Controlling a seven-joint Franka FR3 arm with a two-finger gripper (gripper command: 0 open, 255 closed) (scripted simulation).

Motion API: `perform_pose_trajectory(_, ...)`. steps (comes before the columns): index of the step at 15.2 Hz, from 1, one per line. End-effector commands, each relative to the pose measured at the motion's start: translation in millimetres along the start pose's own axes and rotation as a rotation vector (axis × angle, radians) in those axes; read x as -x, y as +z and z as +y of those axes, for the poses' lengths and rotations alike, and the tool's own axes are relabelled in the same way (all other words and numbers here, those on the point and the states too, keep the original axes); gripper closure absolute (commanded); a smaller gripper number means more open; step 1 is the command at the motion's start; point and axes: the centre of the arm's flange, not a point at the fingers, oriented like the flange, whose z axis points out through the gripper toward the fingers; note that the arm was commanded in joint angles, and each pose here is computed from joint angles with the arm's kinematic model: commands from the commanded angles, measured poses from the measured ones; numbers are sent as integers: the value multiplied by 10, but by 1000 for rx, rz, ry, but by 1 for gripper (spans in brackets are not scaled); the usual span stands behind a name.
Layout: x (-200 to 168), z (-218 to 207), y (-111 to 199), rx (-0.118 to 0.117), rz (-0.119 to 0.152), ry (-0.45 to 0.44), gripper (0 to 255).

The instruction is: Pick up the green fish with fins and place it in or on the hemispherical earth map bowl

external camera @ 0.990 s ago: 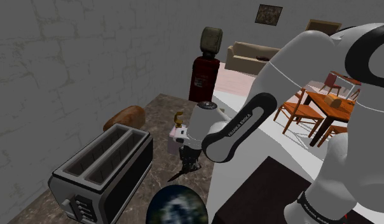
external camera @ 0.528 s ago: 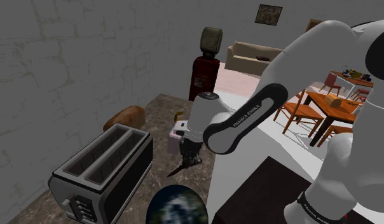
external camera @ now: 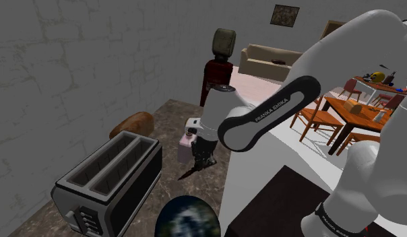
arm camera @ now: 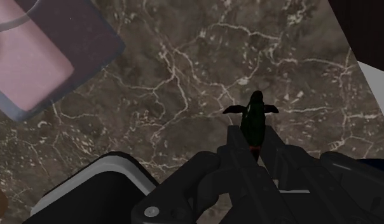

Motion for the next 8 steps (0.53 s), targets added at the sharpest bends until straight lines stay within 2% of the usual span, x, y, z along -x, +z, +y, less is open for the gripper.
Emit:
perform_pose_trajectory(1, -8, 5, -105, 0, 0, 0, 255)
perform_pose_trajectory(8, -38, 30, -473, 0, 0, 0, 255)
